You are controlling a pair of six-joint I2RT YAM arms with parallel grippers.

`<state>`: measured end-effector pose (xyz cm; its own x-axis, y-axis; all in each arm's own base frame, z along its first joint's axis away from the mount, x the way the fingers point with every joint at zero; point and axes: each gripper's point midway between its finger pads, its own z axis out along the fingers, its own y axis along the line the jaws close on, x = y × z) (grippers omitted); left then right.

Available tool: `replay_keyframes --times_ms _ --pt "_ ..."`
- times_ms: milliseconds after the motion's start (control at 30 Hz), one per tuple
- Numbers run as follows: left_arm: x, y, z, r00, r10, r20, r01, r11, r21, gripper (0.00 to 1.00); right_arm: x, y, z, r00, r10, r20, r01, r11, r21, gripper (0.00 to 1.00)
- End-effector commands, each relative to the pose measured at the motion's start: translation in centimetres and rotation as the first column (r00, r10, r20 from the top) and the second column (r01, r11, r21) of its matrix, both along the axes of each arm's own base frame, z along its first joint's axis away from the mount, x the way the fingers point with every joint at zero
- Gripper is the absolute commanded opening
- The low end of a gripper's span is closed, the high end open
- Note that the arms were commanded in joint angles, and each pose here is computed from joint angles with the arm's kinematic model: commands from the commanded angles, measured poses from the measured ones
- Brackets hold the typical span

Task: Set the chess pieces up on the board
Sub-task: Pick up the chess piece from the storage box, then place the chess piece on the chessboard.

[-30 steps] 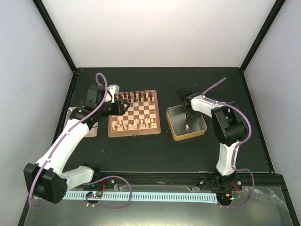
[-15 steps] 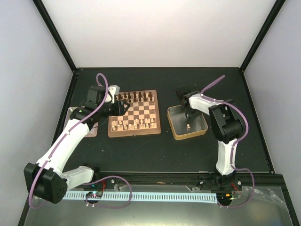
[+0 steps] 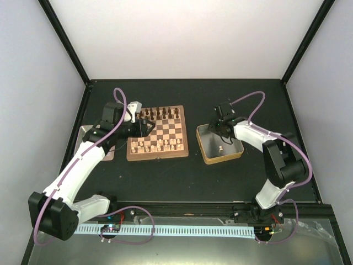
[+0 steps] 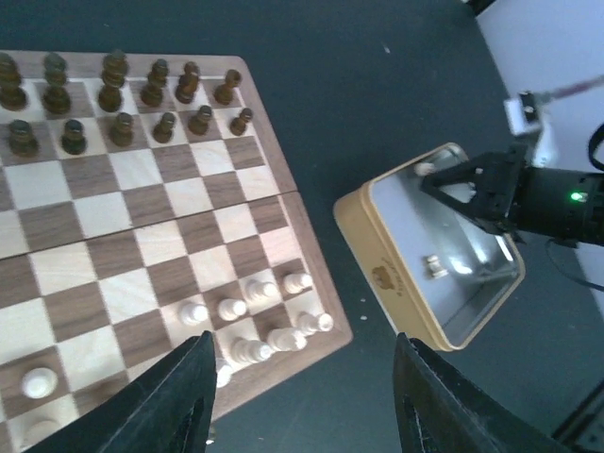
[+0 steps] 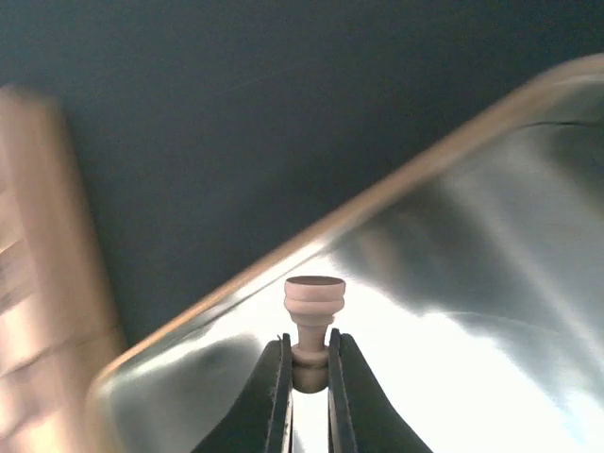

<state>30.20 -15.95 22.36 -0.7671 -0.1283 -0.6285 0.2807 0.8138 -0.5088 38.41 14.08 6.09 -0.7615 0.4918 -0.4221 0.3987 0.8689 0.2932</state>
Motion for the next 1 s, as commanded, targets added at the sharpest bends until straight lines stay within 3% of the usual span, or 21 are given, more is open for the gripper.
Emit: replay_keyframes --times_ms 0,233,433,667,967 --pt "-0.7 -2.0 2.3 0.996 -0.074 0.053 0.081 0.989 -0.125 0.55 -0.5 10.6 5.9 0.763 0.556 0.330 -0.637 0.734 0.236 0.01" --pt "-2.3 -4.1 3.7 0.977 -0.196 0.086 0.212 0.945 -0.249 0.66 -6.3 17.3 14.7 0.390 0.676 0.625 -0.921 0.290 0.261 0.01" --pt "-3.2 -5.7 4.1 0.954 -0.291 0.064 0.295 0.887 -0.356 0.75 -10.1 20.5 18.0 0.192 0.690 0.698 -0.979 0.081 0.190 0.01" --pt "-3.0 -6.7 3.2 0.940 -0.340 -0.022 0.300 0.857 -0.420 0.76 -12.7 22.4 19.4 0.073 0.698 0.712 -0.990 -0.037 0.137 0.01" --pt "-2.7 -6.7 2.4 0.942 -0.326 -0.083 0.247 0.839 -0.486 0.45 -13.6 22.5 19.3 0.057 0.705 0.707 -0.988 -0.060 0.139 0.01"
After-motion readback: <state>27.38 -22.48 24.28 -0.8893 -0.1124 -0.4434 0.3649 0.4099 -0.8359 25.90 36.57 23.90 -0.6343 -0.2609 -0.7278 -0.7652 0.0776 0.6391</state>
